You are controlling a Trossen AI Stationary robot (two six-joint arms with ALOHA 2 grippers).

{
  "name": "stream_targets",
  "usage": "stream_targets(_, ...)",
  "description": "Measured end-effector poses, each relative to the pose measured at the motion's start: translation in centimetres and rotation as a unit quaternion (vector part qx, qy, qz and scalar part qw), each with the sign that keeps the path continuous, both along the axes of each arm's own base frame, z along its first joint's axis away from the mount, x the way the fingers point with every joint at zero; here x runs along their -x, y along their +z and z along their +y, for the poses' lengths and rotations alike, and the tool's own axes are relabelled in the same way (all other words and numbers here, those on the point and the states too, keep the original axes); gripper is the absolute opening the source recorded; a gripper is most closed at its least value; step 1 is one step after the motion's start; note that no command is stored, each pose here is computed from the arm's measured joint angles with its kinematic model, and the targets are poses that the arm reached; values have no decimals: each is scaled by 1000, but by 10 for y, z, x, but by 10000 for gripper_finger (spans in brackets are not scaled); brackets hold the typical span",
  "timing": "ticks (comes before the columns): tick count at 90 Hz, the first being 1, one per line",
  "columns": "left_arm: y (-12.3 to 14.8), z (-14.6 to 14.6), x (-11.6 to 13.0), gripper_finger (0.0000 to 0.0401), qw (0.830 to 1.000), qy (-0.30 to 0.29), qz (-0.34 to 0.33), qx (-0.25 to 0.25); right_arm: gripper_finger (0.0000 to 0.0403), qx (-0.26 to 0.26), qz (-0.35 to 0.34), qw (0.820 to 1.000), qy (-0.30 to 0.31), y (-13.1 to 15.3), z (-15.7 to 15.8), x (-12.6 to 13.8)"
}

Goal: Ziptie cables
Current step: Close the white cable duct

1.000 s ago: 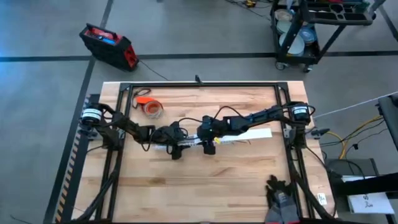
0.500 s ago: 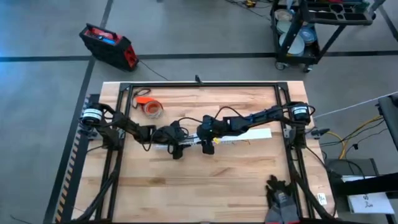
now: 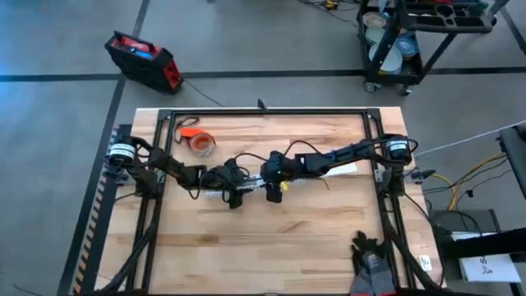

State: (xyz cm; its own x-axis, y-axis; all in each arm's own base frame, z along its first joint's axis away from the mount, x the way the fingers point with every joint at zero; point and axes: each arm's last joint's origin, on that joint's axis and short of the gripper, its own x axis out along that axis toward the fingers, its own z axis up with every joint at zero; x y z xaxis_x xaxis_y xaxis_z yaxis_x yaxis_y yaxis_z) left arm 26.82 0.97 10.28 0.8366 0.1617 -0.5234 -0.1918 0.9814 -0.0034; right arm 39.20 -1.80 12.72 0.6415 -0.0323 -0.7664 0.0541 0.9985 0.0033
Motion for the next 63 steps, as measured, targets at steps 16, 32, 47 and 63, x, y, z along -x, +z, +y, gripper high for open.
stream_targets(16, 0, -1, 0, 223, 1000, -6, 5, 1, 192, 17, 5, 999, 39, -1, 1, 1)
stream_targets(32, -1, -1, 1, 221, 1000, -6, 10, 4, 215, 39, 6, 997, 73, 5, -2, 3)
stream_targets(47, -5, -1, 0, 225, 1000, 1, 11, 15, 261, 30, 4, 996, 88, 5, -14, 7)
stream_targets(63, -8, -1, -1, 220, 1000, 2, 11, 17, 301, 18, -26, 995, 95, -1, -18, 10)
